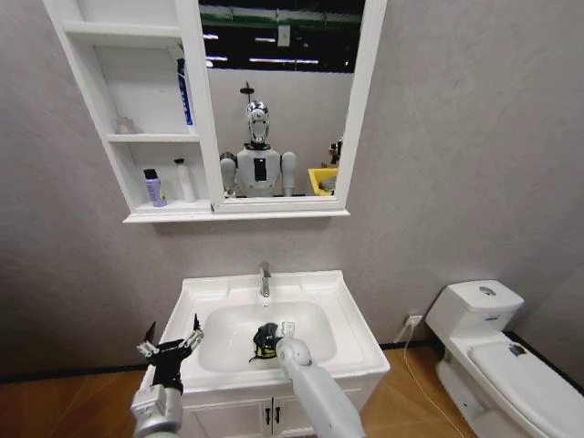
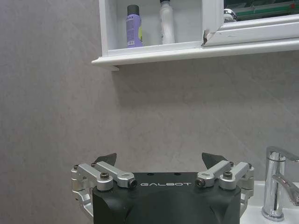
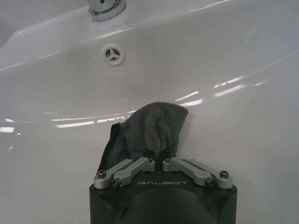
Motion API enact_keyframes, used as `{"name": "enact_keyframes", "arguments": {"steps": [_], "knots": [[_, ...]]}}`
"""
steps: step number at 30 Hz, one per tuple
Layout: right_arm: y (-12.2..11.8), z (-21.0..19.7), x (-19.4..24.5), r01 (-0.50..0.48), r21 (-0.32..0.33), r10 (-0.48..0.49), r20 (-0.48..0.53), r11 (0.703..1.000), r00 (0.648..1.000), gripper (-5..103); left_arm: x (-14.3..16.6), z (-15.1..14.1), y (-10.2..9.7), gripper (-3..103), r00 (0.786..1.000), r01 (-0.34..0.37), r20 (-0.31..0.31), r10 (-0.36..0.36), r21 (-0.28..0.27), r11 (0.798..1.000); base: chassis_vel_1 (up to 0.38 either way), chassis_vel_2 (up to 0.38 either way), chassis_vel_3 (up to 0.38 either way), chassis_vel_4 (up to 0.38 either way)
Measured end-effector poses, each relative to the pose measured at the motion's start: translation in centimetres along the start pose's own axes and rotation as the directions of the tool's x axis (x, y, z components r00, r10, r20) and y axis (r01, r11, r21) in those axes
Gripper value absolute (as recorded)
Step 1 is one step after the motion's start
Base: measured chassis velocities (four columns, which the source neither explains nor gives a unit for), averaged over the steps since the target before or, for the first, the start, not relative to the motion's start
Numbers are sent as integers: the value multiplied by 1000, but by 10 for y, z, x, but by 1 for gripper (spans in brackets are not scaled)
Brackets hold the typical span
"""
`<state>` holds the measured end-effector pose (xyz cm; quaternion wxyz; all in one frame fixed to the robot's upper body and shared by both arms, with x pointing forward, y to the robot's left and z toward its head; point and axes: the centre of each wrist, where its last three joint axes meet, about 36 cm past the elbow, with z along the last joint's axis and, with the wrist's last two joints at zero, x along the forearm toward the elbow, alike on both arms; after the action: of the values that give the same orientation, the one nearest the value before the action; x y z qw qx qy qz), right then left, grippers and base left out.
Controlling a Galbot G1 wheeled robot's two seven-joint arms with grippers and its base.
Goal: Move facial cleanser and shampoo from washbasin to cabinet, then wipe washbasin with towel.
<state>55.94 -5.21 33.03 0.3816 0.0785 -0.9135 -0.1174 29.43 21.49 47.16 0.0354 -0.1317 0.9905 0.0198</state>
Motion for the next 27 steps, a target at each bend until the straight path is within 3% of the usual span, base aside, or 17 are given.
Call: {"name": "enact_keyframes", "arguments": {"steps": [6,17,21,25,27], "knots": [[-18,0,7,-38,-8,39,8,999,999,2,0,0,-1,100,1000,-7,0,7,0,1000,0,0,0,0],[-80,-1,37,-140,18,139,70,990,988,2,-2,-1,-4,100,1000,-19,6,19,8,1000,0,0,0,0],[-91,-10,50,-152,21,150,94,988,984,2,-2,-1,-5,100,1000,-24,6,23,9,1000,0,0,0,0],[-107,-28,69,-173,43,165,151,984,975,2,-4,-1,-7,100,999,-31,10,31,15,999,0,0,0,0],[-118,-46,81,-173,61,155,228,983,961,2,-4,-1,-10,100,999,-39,9,39,20,999,0,0,0,0]]}}
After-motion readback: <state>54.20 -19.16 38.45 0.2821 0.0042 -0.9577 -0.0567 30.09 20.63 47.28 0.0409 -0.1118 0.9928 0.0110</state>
